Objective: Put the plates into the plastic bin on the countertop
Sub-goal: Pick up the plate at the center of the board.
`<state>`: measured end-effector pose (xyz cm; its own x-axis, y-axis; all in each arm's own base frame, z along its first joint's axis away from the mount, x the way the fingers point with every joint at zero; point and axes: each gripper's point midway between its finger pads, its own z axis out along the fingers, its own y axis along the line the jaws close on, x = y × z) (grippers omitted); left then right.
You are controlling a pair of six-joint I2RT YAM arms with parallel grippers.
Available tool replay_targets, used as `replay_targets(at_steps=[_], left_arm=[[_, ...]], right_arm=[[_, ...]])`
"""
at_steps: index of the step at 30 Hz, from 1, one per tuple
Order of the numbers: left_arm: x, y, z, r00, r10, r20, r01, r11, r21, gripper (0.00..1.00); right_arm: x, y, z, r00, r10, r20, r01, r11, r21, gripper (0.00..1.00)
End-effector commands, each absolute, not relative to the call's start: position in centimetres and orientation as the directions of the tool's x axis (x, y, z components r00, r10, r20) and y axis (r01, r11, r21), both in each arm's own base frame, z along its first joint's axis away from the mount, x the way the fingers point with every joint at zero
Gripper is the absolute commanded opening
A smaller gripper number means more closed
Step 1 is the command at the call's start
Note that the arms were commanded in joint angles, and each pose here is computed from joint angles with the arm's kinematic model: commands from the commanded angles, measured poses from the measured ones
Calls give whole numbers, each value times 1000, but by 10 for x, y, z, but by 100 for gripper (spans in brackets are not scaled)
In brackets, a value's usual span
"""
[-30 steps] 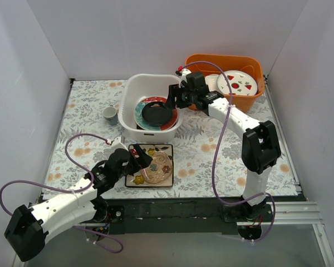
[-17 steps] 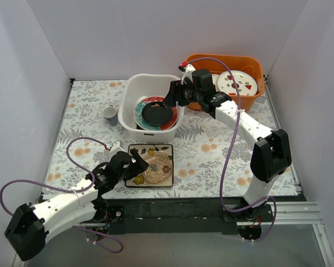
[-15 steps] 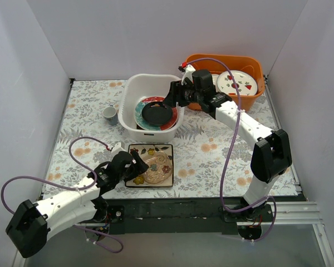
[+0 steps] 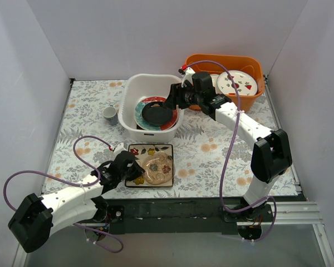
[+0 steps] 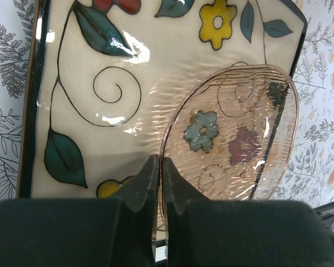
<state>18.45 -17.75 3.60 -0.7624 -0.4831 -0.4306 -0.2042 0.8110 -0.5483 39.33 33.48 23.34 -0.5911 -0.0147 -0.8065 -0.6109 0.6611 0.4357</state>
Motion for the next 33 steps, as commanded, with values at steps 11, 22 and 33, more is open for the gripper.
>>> replay_targets(at_steps=[11,22,33], left_arm=[[197,-185,78,-705,-489,-515,-87,779,-621,0],[202,-188,101,-678,-487,-550,-32,768,-640,0],[203,-181,119,-650,-512,-562,-39,761,-647,0]], right_arm=[[380,332,265,-538,29,-843,-647,626,435,69],[369,328,258,-558,25,-830,-643,619,451,69],[364,336,255,-575,38,-817,-656,575,489,70]])
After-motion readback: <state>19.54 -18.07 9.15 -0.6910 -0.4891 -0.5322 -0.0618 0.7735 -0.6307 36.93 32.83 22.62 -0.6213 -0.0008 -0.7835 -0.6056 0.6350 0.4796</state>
